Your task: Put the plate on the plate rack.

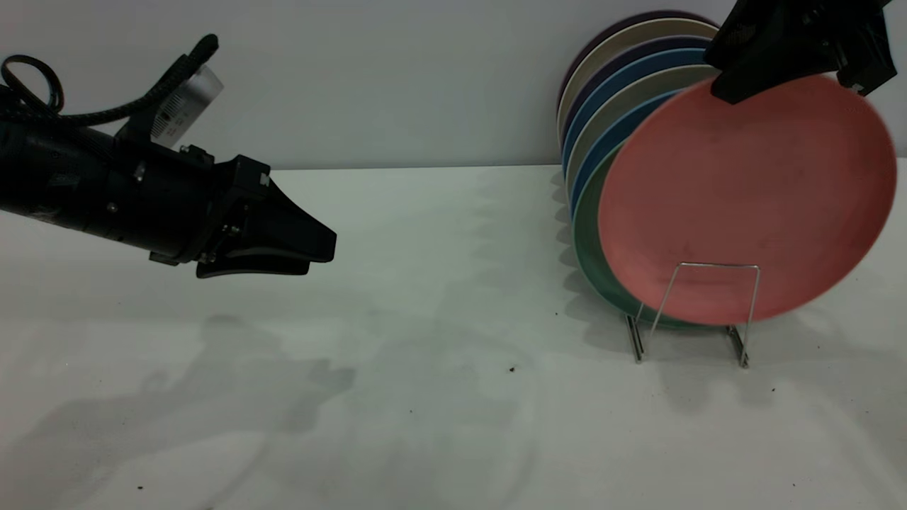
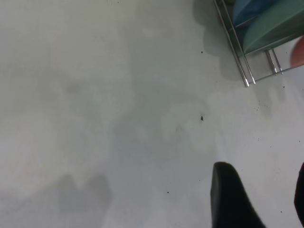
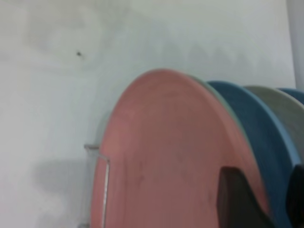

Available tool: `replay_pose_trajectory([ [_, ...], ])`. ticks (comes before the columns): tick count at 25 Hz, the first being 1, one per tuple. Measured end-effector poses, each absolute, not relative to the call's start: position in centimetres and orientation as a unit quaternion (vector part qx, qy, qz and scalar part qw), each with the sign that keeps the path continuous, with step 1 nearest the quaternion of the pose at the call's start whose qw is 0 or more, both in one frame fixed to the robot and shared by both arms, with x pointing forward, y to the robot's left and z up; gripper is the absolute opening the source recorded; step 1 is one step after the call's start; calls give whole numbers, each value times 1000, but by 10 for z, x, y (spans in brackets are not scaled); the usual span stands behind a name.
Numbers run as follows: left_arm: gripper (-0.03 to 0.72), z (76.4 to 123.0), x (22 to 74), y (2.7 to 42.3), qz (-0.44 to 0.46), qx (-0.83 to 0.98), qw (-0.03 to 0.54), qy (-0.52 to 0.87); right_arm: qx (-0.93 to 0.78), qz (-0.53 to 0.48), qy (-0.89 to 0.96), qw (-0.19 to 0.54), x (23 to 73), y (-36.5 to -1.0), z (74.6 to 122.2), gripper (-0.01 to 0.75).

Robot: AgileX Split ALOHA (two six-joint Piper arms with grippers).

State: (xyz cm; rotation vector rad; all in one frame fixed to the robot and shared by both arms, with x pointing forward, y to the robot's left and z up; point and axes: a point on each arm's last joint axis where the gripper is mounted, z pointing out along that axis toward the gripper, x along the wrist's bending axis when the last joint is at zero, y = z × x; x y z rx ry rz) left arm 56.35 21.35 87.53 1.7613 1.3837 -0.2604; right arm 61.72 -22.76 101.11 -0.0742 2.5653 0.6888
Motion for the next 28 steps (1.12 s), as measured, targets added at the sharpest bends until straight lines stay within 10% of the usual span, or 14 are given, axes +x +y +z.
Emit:
replay_pose_trajectory([
  [16, 369, 873, 565, 217, -97, 698, 416, 575, 210, 331, 912, 121, 609, -222, 1015, 294],
  [28, 369, 902, 548, 279, -72, 697, 261, 664, 558, 221, 799, -36, 584, -237, 1032, 294],
])
